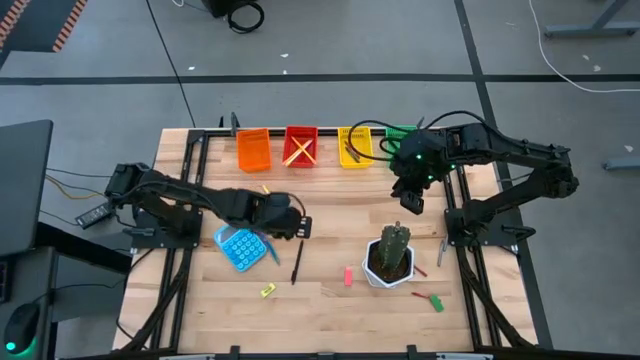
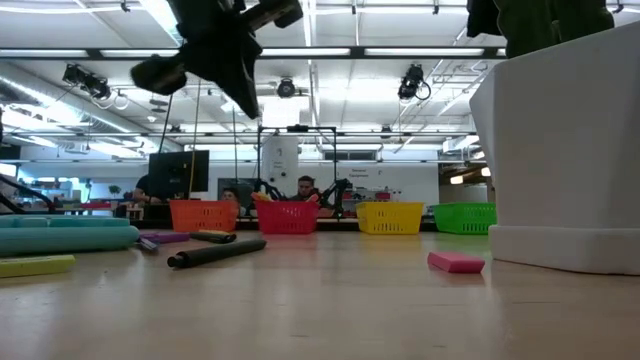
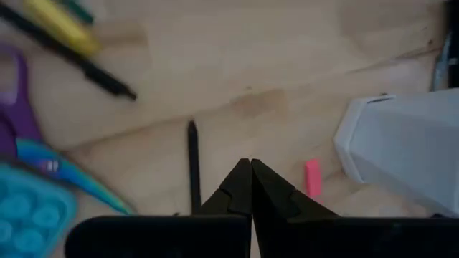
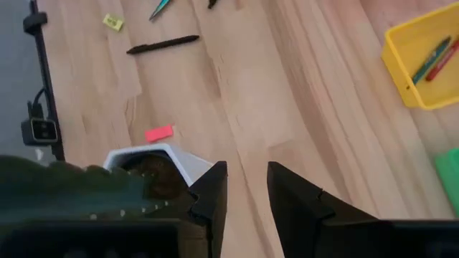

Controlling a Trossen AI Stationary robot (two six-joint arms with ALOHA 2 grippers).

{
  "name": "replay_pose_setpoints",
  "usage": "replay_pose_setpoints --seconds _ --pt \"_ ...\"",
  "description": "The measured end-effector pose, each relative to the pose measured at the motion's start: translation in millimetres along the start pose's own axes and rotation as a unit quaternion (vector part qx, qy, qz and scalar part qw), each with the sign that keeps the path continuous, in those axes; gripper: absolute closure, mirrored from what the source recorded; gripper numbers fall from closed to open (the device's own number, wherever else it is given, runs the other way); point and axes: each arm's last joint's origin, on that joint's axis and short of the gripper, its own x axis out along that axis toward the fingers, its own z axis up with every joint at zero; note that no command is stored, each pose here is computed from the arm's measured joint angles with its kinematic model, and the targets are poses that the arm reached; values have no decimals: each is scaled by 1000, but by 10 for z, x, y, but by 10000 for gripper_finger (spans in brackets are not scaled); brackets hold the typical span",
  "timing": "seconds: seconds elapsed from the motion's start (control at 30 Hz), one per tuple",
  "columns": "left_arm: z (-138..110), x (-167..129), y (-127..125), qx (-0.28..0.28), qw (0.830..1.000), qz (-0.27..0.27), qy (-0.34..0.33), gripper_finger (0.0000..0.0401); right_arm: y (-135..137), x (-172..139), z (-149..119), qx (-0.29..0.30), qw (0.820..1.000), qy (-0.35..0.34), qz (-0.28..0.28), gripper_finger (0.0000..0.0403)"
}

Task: Sort crayons/erasers/pens/pencils in bins
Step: Put the bottom black pen into the green bin

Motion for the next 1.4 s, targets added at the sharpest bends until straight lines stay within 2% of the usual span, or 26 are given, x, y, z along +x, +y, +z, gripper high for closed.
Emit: replay_pose_setpoints --seconds 0.1,0.23,0.5,0.67,0.9,1.07,1.23,1.4 --pt "-137 40 41 -19 999 27 9 396 0 -1 -1 -13 1000 1 0 295" --pt "-295 109 -19 -29 999 35 19 397 -7 -2 -28 -27 1000 14 -3 295" --pt "-382 312 -306 40 989 136 44 393 -46 -7 -56 -41 999 32 -11 295" --pt "-374 560 -428 52 985 137 94 359 -62 -9 -51 -29 999 30 -13 295" --pt "-458 854 -362 59 974 174 132 304 -69 -9 -49 -6 999 28 -19 295" --pt "-495 1007 -326 65 971 188 134 275 -69 -9 -47 -2 999 27 -19 295" --pt "-528 1099 -294 70 968 198 136 267 -68 -10 -45 10 999 26 -19 295" --pt "-551 1158 -250 76 967 202 138 279 -66 -10 -46 17 999 26 -19 295"
